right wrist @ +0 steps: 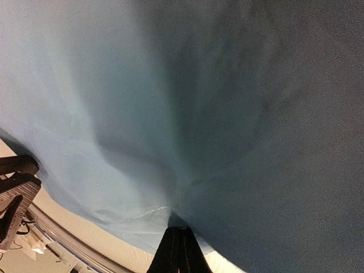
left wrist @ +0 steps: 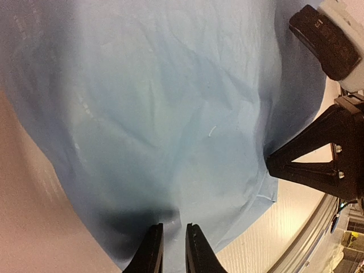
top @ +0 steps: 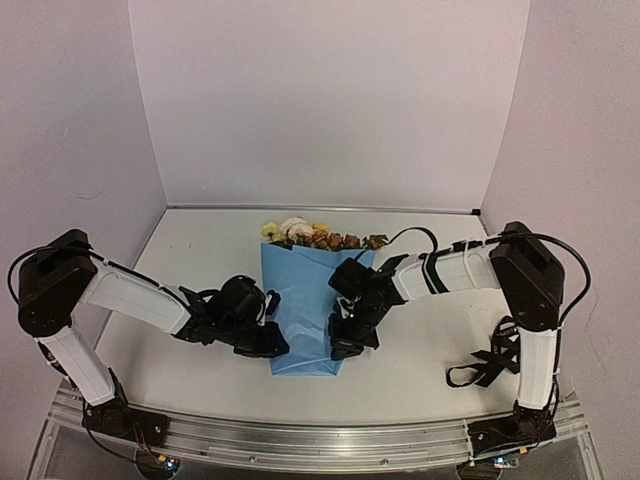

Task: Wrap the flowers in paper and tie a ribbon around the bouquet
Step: Press the fold line of the folded wrapping paper.

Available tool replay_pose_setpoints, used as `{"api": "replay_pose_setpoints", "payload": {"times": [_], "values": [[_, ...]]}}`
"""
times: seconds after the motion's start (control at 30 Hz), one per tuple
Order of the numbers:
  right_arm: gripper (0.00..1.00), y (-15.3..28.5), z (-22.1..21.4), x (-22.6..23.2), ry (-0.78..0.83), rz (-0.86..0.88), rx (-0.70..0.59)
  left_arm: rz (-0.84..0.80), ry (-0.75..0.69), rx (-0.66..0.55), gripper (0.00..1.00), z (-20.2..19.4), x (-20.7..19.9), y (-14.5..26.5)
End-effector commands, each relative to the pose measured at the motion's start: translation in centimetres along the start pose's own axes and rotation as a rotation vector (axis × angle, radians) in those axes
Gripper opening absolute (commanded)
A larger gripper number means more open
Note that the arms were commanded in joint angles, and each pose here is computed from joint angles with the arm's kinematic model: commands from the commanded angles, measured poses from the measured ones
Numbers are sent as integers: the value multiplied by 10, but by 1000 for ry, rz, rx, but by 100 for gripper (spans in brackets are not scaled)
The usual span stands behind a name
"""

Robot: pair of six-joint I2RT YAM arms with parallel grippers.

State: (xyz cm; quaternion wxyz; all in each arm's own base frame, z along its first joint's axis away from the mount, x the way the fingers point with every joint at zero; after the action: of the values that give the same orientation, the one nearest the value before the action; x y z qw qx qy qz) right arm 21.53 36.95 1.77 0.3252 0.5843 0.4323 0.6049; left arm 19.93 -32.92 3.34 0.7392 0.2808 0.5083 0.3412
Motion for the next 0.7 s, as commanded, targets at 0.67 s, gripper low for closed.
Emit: {"api": "replay_pose_setpoints", "payload": {"times": [0.67], "values": [[0,-12,4,-8,13,-40,-7,-46,249,-33,20,37,31,1]]}}
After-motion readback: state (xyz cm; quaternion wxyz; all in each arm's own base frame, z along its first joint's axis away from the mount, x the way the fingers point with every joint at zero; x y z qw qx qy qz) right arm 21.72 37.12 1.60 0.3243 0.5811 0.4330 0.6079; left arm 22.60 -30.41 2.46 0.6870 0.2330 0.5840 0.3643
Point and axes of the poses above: each gripper's point midway between its finger pads, its own y axis back along the fingers, its own x axis along the line the jaws close on, z = x × y, the point moved 1 cm from there along y, back along the fingers, and after that the axes turned 3 degrees about y, right-handed, at the moved point
